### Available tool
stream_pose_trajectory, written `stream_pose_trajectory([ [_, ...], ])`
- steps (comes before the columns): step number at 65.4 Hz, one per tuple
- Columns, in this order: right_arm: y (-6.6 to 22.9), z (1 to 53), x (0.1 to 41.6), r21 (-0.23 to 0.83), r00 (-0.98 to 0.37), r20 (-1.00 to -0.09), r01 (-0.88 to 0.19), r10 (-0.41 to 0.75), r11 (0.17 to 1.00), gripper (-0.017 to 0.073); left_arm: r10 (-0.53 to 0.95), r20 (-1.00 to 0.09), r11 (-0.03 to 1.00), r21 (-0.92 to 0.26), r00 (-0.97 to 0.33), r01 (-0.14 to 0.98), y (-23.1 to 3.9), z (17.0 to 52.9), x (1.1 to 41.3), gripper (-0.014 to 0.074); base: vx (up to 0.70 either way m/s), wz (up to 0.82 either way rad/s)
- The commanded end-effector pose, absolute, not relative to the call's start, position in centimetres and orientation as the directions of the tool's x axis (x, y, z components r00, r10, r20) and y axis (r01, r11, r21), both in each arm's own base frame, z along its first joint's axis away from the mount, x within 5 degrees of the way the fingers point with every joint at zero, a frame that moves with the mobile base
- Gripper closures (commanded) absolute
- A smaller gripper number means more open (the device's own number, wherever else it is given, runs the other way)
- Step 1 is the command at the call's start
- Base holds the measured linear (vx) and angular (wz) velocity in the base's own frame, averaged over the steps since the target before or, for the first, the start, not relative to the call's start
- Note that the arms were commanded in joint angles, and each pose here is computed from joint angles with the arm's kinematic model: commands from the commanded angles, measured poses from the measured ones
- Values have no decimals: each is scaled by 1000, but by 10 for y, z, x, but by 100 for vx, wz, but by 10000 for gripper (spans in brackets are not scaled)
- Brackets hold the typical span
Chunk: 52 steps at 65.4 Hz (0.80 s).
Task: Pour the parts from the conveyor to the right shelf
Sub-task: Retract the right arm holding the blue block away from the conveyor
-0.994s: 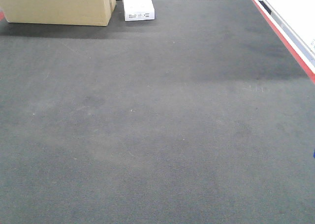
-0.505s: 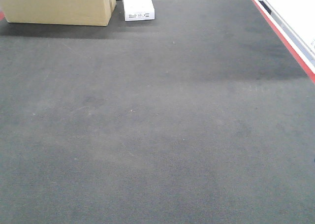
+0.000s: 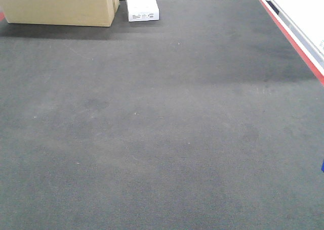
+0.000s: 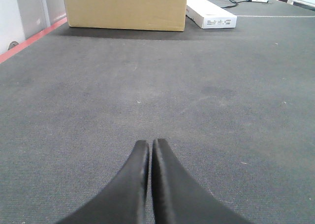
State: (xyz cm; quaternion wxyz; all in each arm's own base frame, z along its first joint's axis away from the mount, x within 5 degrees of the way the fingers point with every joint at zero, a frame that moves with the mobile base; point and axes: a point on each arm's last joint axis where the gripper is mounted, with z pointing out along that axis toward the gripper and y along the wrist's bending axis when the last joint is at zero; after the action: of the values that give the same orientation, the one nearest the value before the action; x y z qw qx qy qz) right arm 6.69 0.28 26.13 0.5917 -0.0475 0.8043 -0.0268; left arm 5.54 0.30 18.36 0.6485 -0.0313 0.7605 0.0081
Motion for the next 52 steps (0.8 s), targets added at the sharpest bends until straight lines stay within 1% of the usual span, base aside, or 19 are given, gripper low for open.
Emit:
stream_pose_trajectory([
  [1,1,276,69,-110,-210,-971,-21,-112,994,564,-48,-998,998,-45,-51,-47,2,198,55,600,0,0],
  [52,1,276,69,-110,-211,-971,-22,-112,994,564,-48,-998,998,-45,-51,-47,2,198,55,600,0,0],
])
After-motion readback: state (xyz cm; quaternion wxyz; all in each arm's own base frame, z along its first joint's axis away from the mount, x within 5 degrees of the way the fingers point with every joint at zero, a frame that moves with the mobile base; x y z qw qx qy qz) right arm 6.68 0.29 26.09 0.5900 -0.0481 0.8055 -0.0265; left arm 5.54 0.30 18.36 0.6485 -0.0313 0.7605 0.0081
